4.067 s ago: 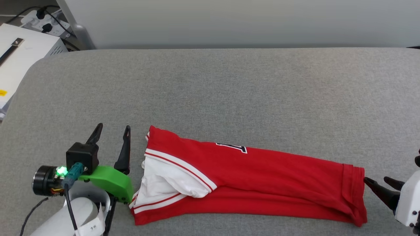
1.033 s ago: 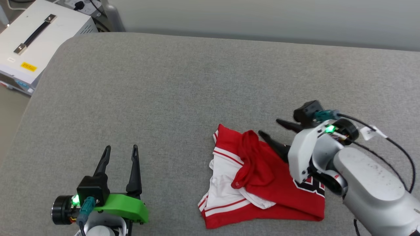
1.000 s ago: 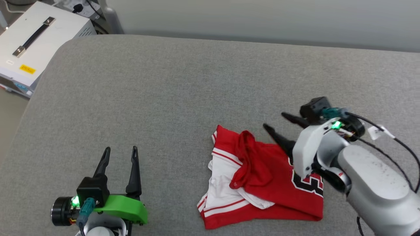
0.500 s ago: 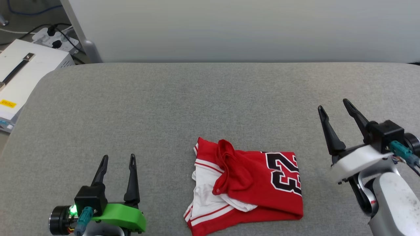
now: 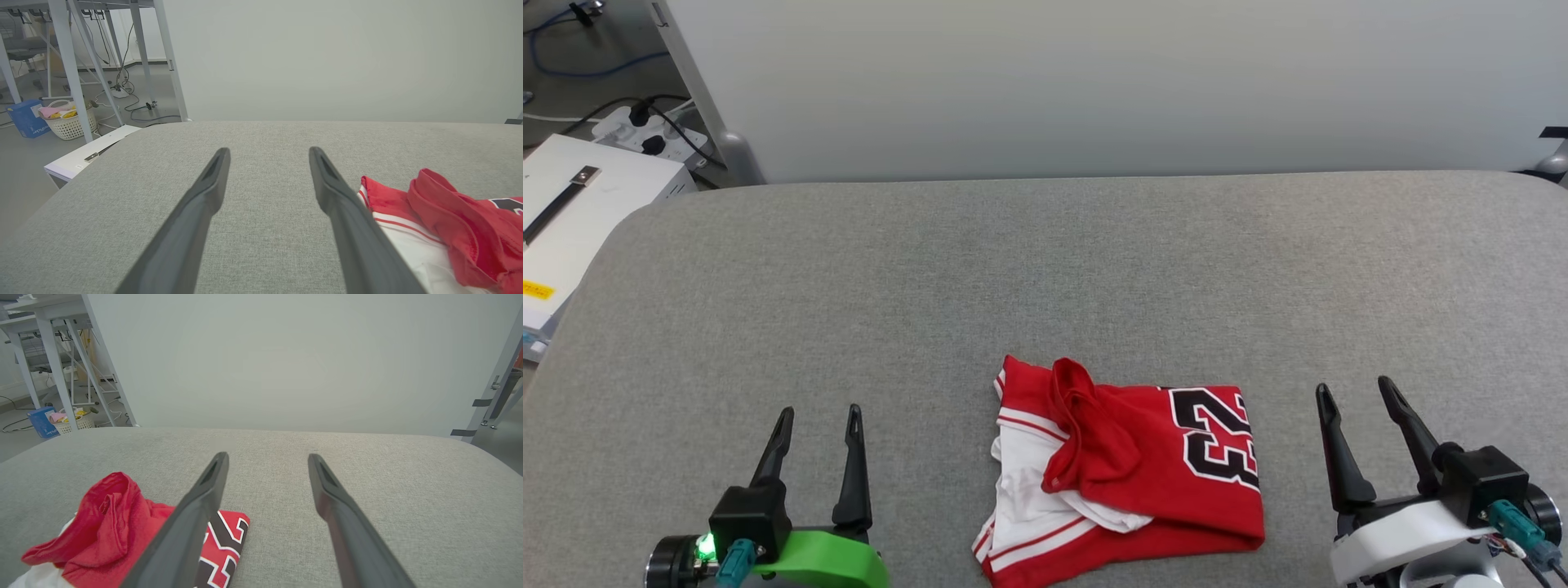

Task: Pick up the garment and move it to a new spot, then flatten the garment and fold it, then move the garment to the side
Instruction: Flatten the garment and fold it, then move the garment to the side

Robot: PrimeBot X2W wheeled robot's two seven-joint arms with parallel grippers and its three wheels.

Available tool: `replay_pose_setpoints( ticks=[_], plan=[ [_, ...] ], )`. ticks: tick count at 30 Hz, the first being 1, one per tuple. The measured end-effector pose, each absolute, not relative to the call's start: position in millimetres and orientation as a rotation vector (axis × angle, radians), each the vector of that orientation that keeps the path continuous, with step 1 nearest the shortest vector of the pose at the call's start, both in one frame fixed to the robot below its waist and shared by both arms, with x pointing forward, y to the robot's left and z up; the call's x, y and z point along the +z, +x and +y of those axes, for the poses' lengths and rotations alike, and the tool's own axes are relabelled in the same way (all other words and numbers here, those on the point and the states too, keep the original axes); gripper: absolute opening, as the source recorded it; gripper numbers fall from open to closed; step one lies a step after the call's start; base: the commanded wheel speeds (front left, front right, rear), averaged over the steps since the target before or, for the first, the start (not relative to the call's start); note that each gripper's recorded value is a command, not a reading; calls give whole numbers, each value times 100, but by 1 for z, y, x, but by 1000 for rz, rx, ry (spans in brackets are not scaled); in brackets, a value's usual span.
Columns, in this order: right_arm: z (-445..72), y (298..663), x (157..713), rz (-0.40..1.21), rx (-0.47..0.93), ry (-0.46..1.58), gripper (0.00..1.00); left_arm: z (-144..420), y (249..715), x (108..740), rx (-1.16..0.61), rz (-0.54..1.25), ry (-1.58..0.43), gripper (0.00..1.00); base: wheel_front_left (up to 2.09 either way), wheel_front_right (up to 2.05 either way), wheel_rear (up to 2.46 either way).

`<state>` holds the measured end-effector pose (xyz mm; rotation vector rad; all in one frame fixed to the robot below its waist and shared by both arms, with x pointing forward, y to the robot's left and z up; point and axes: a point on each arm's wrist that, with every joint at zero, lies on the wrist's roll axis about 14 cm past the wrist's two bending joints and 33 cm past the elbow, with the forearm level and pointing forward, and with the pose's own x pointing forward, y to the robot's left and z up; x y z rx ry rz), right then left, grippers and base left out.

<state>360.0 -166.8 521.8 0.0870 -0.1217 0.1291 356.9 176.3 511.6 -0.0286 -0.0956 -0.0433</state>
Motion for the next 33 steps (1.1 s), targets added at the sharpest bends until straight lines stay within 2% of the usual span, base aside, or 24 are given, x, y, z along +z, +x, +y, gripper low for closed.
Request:
replay_pose_setpoints(
  ticks=[9,15,19,25,33],
  plan=[
    [-173,366,530,-144,121,60,100,181,355,507,-28,-81,-28,100,0,0,0],
    [-178,403,578,-222,182,-41,100,187,355,499,-8,-55,-26,100,0,0,0],
    [-170,430,584,-126,257,-107,100,190,357,492,1,-34,-26,100,0,0,0],
    [-152,444,527,296,380,-80,100,193,365,490,9,-28,-26,100,0,0,0],
    [-142,414,448,828,487,78,100,193,377,486,6,-20,-27,100,0,0,0]
  ],
)
